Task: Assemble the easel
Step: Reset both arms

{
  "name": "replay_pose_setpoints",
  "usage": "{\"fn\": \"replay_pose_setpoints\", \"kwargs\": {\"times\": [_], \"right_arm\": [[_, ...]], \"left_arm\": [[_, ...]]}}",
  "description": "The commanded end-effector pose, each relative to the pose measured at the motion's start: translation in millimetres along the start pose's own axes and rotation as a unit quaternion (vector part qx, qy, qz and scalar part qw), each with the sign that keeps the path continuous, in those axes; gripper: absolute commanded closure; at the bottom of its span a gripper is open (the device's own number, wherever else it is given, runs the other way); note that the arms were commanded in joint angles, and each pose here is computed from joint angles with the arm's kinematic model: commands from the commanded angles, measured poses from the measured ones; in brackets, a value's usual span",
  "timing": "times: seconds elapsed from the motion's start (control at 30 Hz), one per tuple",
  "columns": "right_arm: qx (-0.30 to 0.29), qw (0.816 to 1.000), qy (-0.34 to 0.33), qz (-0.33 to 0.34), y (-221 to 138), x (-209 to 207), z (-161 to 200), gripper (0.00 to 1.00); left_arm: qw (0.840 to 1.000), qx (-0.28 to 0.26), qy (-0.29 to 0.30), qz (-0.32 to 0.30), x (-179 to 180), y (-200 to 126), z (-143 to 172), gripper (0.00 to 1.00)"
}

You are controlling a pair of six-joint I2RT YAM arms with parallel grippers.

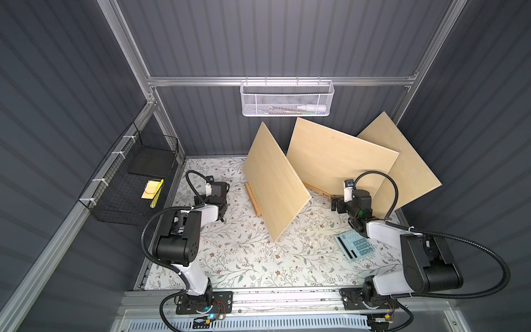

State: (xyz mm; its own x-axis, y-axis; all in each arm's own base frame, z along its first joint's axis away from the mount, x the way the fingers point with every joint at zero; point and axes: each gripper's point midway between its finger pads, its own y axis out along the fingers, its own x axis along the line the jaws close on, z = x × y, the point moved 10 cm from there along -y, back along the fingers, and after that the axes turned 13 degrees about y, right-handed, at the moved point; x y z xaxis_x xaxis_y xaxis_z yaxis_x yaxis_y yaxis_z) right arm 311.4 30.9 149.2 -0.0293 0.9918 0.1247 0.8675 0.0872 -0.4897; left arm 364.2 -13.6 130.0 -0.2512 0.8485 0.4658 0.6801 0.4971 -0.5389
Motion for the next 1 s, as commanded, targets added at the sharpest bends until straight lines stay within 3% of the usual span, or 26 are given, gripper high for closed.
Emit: {"fn": "replay_pose_setpoints", "kwargs": {"times": [0.0,0.4,0.63,0.77,0.97], "right_arm": [[0.013,0.995,-0.026,-0.091,-2,7,0,0.01],[-0.021,0.993,0.03,-0.111,-26,2,7,0.01],[-0.091,0.996,0.021,0.014,-46,-8,16,0.01],[-0.116,0.993,-0.003,0.027,-38,-9,14,0.01],[-0.136,0.988,0.019,0.064,-15,-18,27,0.01]], "left_arm": [[1.0,-0.005,-0.001,0.004,-1,5,7,0.0],[1.0,-0.015,-0.02,0.003,4,-3,18,0.0],[0.999,-0.034,-0.036,0.006,7,-9,21,0.0],[0.998,-0.044,-0.045,0.006,10,-12,23,0.0],[0.997,-0.047,-0.054,-0.003,13,-15,26,0.0]]}}
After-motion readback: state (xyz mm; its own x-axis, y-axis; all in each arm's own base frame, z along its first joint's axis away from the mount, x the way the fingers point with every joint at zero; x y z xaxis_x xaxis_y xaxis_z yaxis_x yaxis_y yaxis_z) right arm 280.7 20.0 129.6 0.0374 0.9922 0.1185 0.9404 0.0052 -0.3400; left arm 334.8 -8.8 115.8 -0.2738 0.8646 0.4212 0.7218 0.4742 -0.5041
